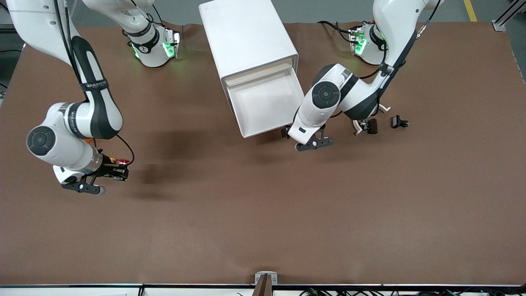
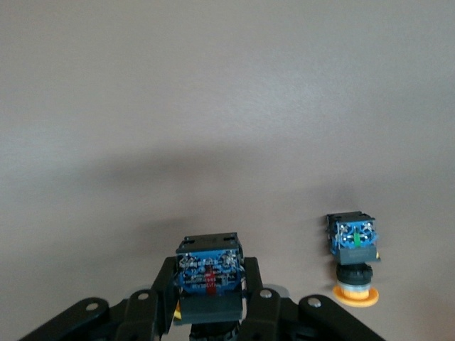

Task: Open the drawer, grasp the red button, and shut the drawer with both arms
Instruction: 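Carry the red button with the right gripper toward the yellow button, then lower the red button beside the yellow button and open the right gripper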

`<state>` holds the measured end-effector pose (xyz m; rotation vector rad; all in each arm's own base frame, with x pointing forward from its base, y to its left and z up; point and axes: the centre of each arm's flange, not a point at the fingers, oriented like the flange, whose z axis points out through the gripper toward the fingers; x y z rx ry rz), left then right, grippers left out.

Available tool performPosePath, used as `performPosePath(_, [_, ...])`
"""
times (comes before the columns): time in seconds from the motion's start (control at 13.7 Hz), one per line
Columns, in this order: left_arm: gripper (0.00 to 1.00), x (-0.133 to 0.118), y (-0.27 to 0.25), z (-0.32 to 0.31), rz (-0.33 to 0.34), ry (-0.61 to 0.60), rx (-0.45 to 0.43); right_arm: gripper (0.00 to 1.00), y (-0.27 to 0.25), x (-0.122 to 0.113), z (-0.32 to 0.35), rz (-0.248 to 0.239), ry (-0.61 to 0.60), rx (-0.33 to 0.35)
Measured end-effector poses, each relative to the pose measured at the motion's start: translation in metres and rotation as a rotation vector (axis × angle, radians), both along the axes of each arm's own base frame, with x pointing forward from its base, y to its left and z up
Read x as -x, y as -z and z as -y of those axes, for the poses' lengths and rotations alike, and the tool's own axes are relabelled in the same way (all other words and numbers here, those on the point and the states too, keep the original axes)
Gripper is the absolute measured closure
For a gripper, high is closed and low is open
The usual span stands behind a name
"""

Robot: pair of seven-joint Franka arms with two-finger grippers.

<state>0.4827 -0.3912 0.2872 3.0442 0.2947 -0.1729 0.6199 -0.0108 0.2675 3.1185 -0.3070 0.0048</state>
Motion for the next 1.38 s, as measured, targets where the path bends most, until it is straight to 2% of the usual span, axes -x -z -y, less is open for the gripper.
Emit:
performPosePath(0.36, [0.0, 0.039, 0.005, 0.031, -0.045, -0.057, -0.006, 0.59, 0.039, 0.011, 0.023, -0.008, 0.035, 0.007])
performPosePath(0.66, [0.0, 0.076, 0.005, 0.058, -0.095, -0.116, -0.004, 0.59, 0.061, 0.021, 0.023, 0.036, 0.035, 0.012])
performPosePath(1.16, [0.0, 0.152, 0.005, 0.097, -0.195, -0.153, -0.055, 0.59, 0.081, 0.031, 0.022, 0.023, 0.035, 0.014])
performPosePath(1.38, [0.0, 0.168, 0.001, 0.106, -0.204, -0.159, -0.063, 0.59, 0.081, 0.031, 0.021, 0.023, 0.037, 0.013])
